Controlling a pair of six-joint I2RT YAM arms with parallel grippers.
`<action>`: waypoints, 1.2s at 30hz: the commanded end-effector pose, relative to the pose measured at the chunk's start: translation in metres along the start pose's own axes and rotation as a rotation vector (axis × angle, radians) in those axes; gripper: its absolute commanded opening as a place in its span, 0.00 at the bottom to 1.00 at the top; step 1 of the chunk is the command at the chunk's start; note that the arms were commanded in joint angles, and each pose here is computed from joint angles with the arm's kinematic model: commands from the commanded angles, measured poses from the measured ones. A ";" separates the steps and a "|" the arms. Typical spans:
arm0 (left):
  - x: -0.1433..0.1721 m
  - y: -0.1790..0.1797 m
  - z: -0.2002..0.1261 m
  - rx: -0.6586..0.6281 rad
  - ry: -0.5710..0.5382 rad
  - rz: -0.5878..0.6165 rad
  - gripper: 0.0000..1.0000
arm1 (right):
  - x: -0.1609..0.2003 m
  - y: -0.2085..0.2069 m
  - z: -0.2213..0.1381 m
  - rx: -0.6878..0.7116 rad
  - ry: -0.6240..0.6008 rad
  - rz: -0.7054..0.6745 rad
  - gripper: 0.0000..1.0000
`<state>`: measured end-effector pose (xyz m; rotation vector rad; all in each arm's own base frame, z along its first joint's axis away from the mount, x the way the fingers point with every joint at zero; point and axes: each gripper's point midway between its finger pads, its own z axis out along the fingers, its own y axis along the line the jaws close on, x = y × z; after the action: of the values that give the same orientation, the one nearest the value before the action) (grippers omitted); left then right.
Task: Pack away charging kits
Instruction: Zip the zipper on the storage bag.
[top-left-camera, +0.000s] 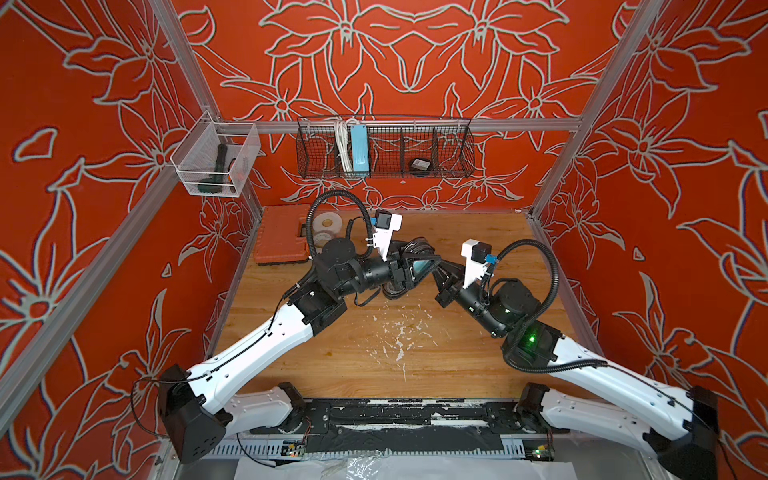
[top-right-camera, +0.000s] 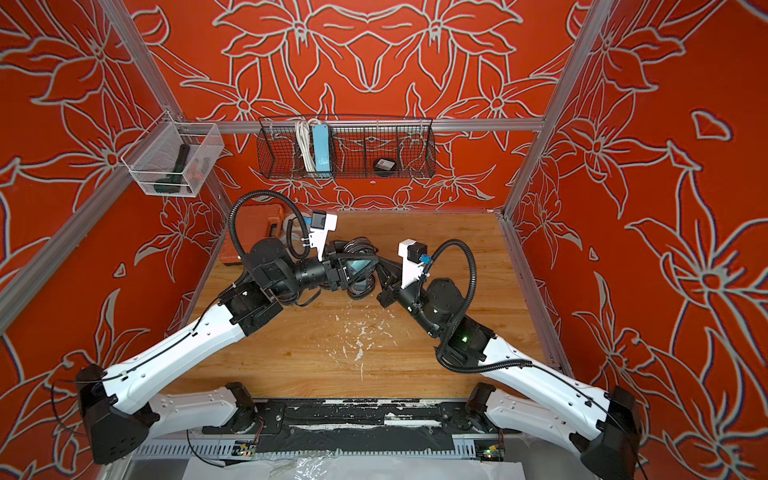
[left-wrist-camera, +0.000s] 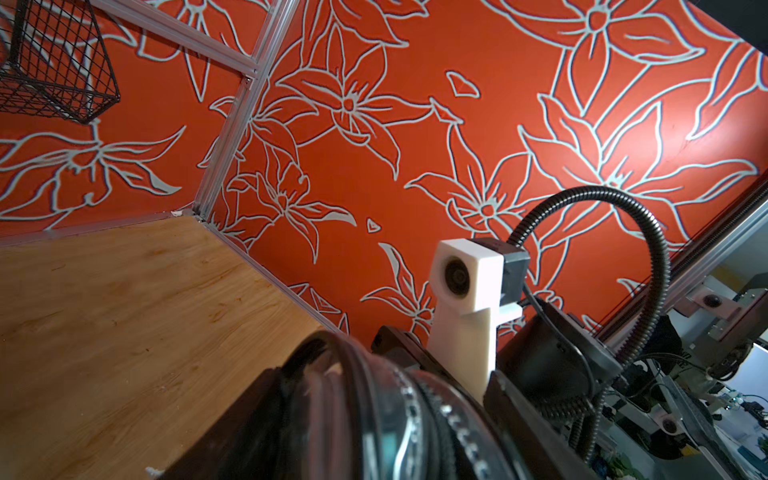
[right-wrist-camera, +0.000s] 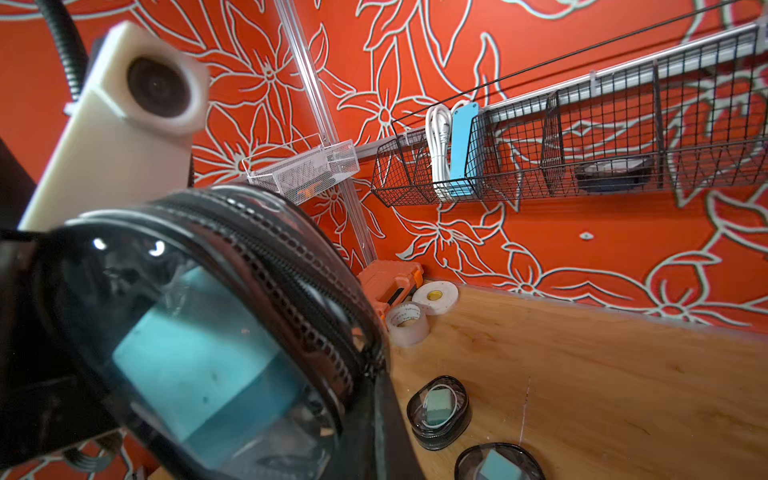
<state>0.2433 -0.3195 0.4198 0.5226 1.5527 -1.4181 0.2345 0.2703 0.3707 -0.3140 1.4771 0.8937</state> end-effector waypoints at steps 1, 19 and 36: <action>0.005 -0.017 0.002 0.103 0.006 -0.017 0.71 | -0.029 0.003 -0.002 -0.002 -0.119 0.148 0.00; 0.000 0.001 -0.008 0.004 -0.093 0.021 0.36 | -0.026 0.003 -0.020 -0.027 -0.078 0.384 0.00; 0.021 0.007 -0.013 -0.080 0.083 0.010 0.00 | -0.049 -0.012 -0.018 0.141 0.085 -0.402 0.00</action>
<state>0.2466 -0.3125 0.4071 0.4811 1.5989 -1.3536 0.2267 0.2502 0.4009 -0.3890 1.5007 0.7523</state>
